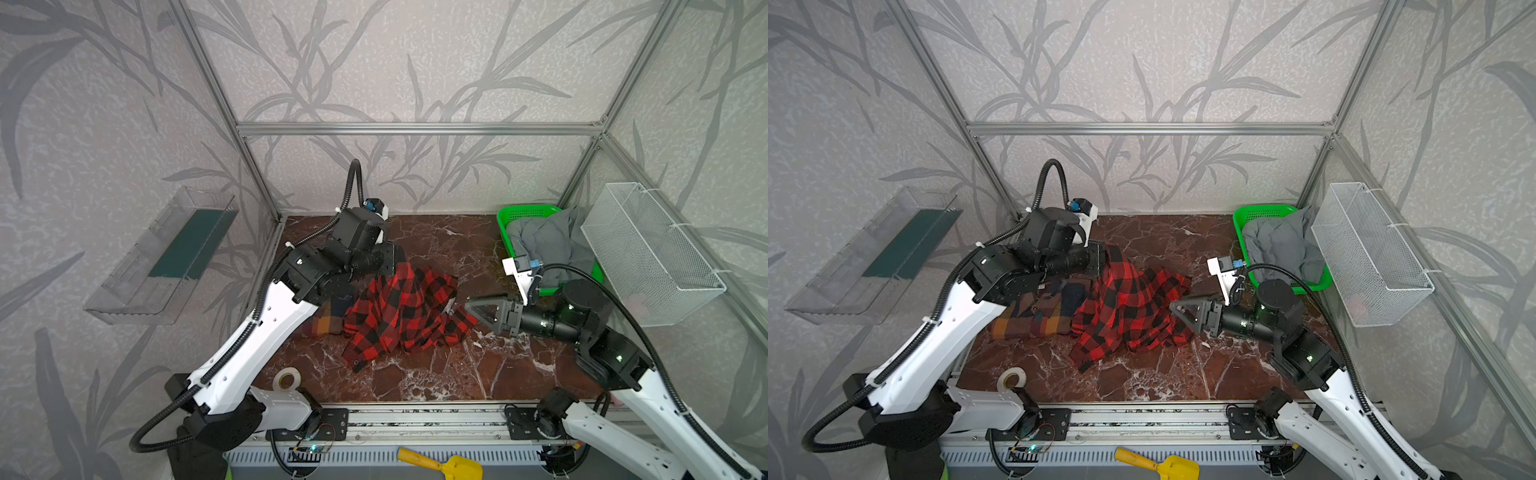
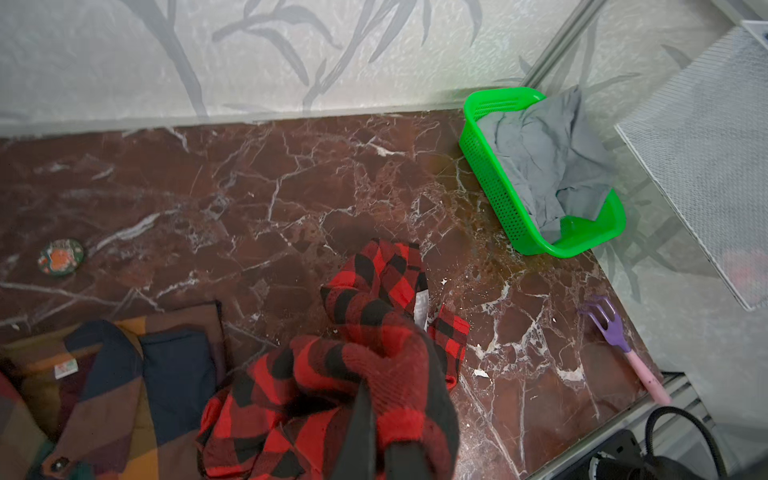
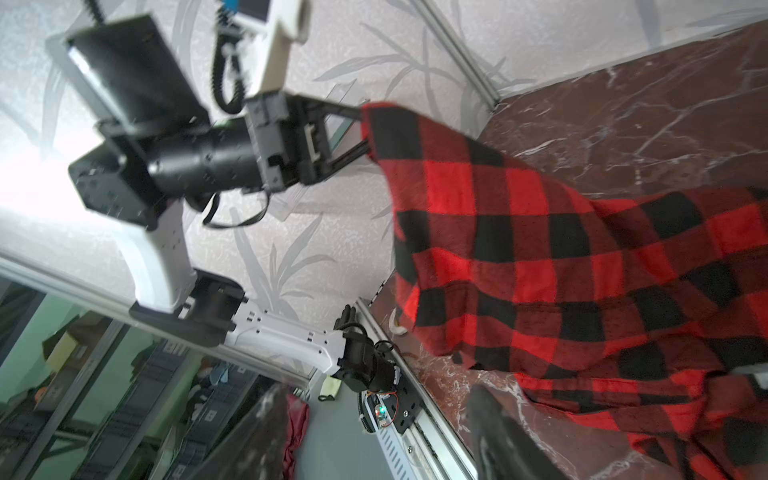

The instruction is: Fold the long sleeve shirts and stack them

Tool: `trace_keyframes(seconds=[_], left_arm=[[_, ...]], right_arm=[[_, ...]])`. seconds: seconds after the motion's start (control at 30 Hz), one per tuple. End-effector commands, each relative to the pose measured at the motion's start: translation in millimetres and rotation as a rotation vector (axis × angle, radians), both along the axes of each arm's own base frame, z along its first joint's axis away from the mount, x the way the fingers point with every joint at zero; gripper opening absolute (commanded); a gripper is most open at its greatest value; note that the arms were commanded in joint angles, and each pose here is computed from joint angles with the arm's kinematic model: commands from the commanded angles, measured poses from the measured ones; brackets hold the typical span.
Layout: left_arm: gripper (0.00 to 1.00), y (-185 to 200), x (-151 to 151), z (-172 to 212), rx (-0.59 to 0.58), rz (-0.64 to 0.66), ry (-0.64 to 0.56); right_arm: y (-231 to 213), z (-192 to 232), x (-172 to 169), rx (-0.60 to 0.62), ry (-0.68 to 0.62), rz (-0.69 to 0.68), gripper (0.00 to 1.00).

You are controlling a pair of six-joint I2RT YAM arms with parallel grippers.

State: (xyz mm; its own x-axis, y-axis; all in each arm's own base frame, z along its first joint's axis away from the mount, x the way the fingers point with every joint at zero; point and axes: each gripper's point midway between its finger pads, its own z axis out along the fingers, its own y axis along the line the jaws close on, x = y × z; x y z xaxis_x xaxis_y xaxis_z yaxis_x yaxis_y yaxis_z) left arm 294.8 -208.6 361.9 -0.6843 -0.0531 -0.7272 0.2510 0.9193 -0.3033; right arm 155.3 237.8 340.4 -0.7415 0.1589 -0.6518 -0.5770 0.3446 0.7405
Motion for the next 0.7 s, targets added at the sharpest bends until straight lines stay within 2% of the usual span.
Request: trace_keyframes(seconds=[0.0, 0.1, 0.27, 0.3, 0.47, 0.67], left_arm=[[0.0, -3, 5, 1, -0.132, 0.057, 0.064], [0.0, -6, 17, -3, -0.162, 0.085, 0.056], [0.0, -15, 38, -7, -0.208, 0.124, 0.078], [0.0, -18, 42, -8, -0.22, 0.127, 0.085], [0.0, -25, 51, -13, -0.259, 0.15, 0.101], [0.0, -24, 57, -18, -0.293, 0.186, 0.11]], right_arm=[[14, -58, 6, -0.144, 0.035, -0.021, 0.67], [29, -91, 4, -0.212, 0.047, 0.0, 0.66], [66, -128, -2, -0.24, 0.039, 0.004, 0.65], [79, -136, -13, -0.256, 0.025, 0.026, 0.65], [125, -159, -28, -0.257, 0.003, 0.082, 0.65], [166, -188, -26, -0.277, 0.011, 0.061, 0.63]])
